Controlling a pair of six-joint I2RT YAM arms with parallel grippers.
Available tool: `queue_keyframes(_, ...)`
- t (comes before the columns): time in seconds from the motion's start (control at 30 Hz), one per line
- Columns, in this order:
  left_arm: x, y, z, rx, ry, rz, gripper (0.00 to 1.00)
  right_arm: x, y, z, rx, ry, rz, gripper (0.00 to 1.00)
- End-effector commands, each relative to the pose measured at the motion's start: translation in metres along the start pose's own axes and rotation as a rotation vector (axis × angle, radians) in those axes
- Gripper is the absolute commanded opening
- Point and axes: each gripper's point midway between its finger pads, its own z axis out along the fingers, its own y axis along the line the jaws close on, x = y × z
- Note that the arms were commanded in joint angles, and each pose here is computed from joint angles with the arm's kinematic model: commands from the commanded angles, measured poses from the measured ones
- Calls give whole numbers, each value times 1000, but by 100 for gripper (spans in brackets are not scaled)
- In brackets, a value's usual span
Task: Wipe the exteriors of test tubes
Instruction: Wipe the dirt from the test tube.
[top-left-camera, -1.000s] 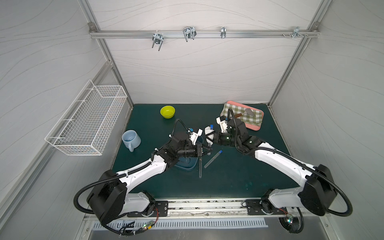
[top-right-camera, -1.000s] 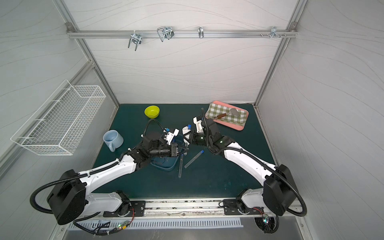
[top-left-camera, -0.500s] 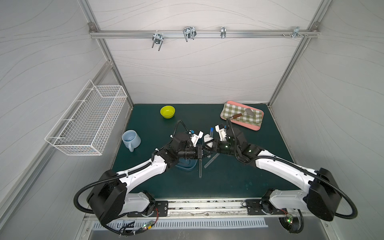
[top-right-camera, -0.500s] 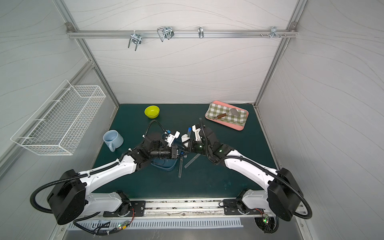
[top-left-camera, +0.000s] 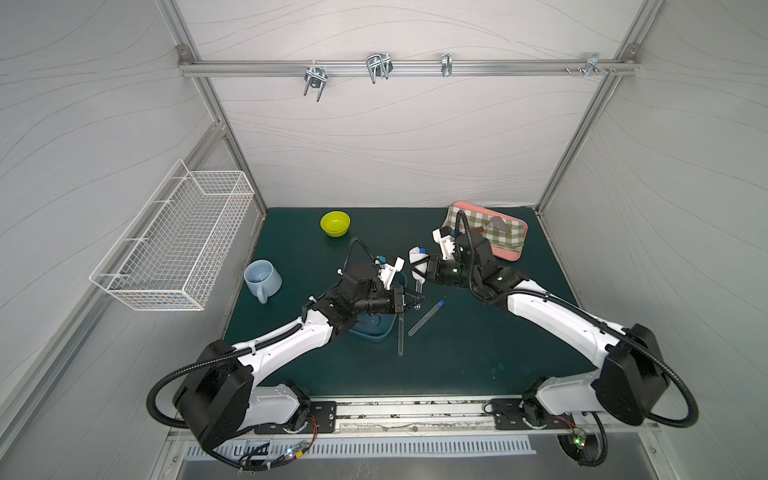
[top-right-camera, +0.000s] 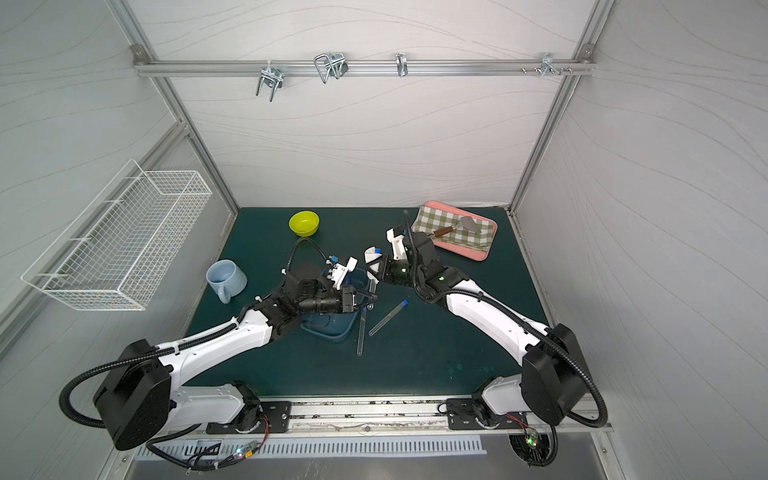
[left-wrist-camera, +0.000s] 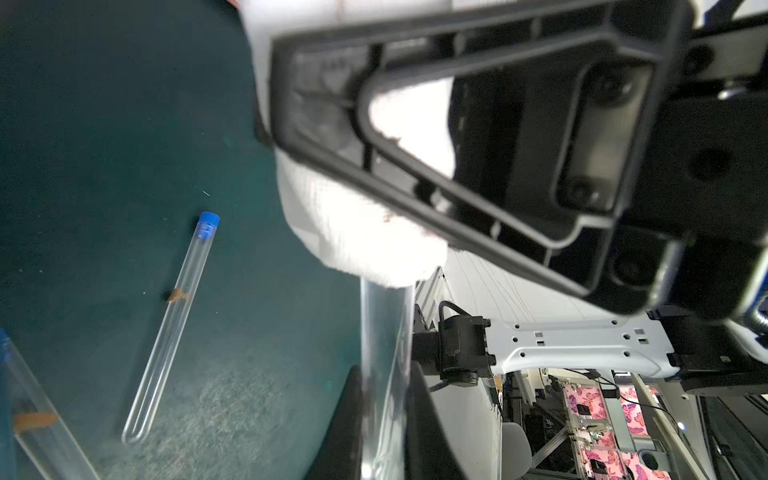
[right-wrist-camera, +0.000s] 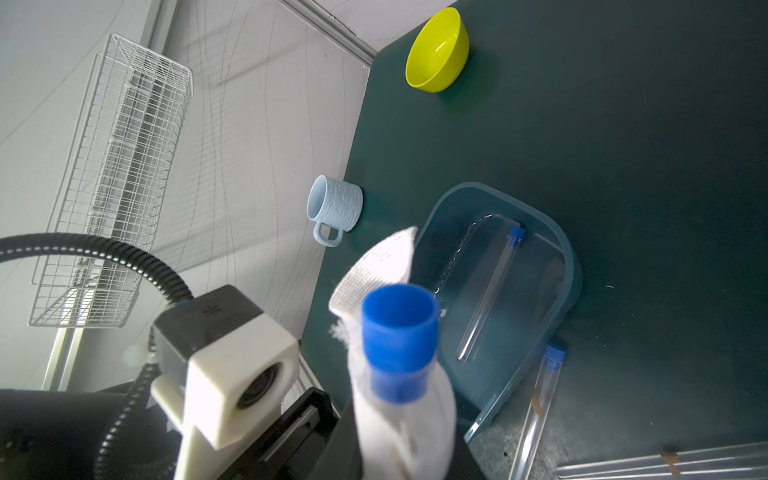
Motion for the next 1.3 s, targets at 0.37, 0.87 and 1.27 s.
queue_keyframes(0.37, -11, -15, -2, 41, -23, 18, 7, 58, -13, -10, 48, 13, 40, 20)
queue_keyframes(0.87, -12, -18, -2, 50, -13, 18, 7, -27, 5, 2, -25, -43, -31, 21)
queue_keyframes(1.27, -16, -19, -4, 58, -20, 15, 7, 56, 1, 5, 5, 28, 8, 21)
